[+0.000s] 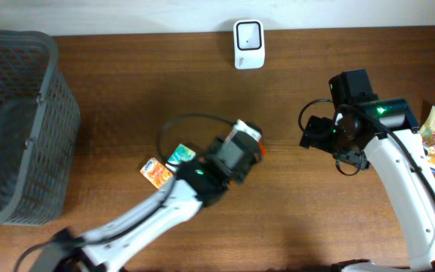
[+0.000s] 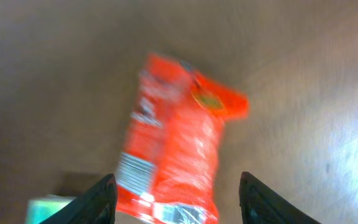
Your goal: Scan the item barcode
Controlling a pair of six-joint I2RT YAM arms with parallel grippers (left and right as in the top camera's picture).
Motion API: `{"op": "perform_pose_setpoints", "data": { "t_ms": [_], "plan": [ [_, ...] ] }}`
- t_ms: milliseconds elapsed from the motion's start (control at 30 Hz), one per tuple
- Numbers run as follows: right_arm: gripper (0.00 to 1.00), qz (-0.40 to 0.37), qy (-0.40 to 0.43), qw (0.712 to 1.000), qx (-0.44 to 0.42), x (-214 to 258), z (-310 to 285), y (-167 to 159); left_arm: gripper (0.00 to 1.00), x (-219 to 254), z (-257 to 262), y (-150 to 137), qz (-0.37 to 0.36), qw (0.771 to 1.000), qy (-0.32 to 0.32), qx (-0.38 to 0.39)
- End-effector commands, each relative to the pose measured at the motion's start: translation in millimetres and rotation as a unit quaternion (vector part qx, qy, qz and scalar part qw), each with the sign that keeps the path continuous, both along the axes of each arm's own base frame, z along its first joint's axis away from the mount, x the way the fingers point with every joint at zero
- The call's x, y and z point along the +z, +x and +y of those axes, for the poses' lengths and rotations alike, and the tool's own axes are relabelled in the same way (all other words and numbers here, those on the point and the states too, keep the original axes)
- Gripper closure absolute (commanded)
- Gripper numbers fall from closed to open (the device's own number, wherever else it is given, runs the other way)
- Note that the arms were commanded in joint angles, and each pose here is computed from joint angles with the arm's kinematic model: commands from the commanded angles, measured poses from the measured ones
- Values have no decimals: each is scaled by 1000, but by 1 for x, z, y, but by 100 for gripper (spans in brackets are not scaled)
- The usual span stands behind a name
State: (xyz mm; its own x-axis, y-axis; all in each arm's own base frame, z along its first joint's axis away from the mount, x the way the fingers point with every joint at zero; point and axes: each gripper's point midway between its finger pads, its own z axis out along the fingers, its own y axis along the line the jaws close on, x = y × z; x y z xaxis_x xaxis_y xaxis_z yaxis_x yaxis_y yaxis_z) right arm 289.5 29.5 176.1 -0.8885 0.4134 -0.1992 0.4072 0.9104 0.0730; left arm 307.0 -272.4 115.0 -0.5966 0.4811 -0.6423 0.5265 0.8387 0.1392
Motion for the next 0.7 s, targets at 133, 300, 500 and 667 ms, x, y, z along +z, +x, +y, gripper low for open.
{"op": "perform_pose_setpoints", "data": {
  "t_ms": [133, 300, 500, 667],
  "plan": [
    [84, -78, 125, 988, 52, 1, 60, 40, 73, 9, 111, 46, 80, 967, -89, 225],
    [96, -75, 160, 978, 114, -50, 133, 62, 85, -8, 137, 44, 111, 953, -73, 271],
    [96, 17, 157, 981, 111, -155, 187, 60, 83, -12, 151, 41, 123, 946, -63, 292],
    [96, 47, 105, 991, 71, -180, 150, 63, 81, -13, 152, 39, 125, 946, -58, 294]
  ]
}}
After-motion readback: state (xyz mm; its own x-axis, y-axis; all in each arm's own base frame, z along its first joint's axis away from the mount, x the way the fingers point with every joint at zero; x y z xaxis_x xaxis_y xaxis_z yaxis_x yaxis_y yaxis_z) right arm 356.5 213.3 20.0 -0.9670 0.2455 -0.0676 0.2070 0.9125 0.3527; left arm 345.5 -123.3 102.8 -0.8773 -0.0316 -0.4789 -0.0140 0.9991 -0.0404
